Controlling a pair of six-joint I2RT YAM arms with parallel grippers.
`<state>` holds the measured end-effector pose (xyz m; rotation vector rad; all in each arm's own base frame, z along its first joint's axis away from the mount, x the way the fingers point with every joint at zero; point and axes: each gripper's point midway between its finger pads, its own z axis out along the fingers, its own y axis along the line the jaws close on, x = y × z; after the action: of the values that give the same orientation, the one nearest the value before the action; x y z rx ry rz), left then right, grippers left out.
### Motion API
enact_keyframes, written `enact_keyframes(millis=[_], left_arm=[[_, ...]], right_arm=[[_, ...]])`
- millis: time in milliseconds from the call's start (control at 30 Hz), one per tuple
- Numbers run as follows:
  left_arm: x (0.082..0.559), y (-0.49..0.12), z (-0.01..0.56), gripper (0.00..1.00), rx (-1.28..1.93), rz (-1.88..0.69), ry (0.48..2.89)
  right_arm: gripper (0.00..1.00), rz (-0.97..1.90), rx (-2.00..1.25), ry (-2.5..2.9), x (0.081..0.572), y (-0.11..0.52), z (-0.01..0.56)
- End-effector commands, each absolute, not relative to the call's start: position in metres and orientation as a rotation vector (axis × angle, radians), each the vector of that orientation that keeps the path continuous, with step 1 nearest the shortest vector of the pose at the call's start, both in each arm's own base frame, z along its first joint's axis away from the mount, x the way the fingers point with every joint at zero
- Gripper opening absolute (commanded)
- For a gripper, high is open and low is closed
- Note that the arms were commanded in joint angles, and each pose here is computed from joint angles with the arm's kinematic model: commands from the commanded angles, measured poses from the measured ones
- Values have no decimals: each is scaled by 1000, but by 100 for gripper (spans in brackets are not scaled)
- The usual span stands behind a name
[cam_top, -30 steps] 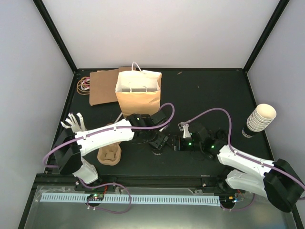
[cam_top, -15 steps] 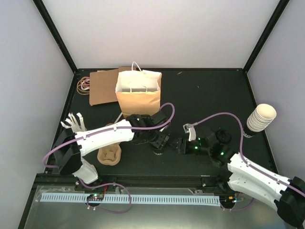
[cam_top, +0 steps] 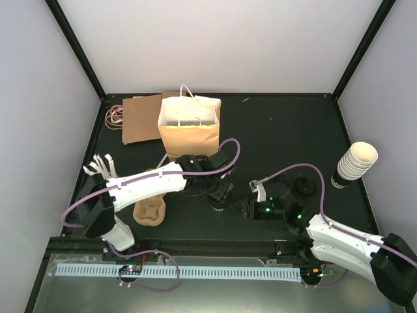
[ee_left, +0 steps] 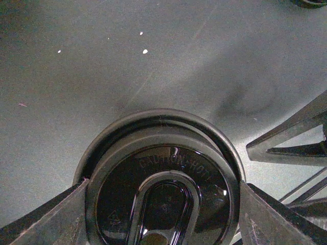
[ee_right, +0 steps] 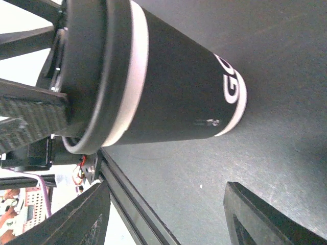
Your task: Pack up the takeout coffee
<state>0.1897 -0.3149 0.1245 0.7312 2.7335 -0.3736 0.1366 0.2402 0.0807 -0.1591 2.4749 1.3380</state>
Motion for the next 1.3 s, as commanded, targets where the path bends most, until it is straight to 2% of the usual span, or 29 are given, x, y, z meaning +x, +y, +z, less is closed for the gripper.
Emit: enact_keyframes(millis=[0,867,1267], left_arm=[[160,-299,78,67,717,-311,2963],[162,-300,79,67,705,-310,2956],[160,-304,75,66,676,-331,2980]], right_arm=[[64,1479,-172,2338,142,256,110],[63,1484,-81,2306,158,262,114],[54,1479,112,2308,162,256,104]])
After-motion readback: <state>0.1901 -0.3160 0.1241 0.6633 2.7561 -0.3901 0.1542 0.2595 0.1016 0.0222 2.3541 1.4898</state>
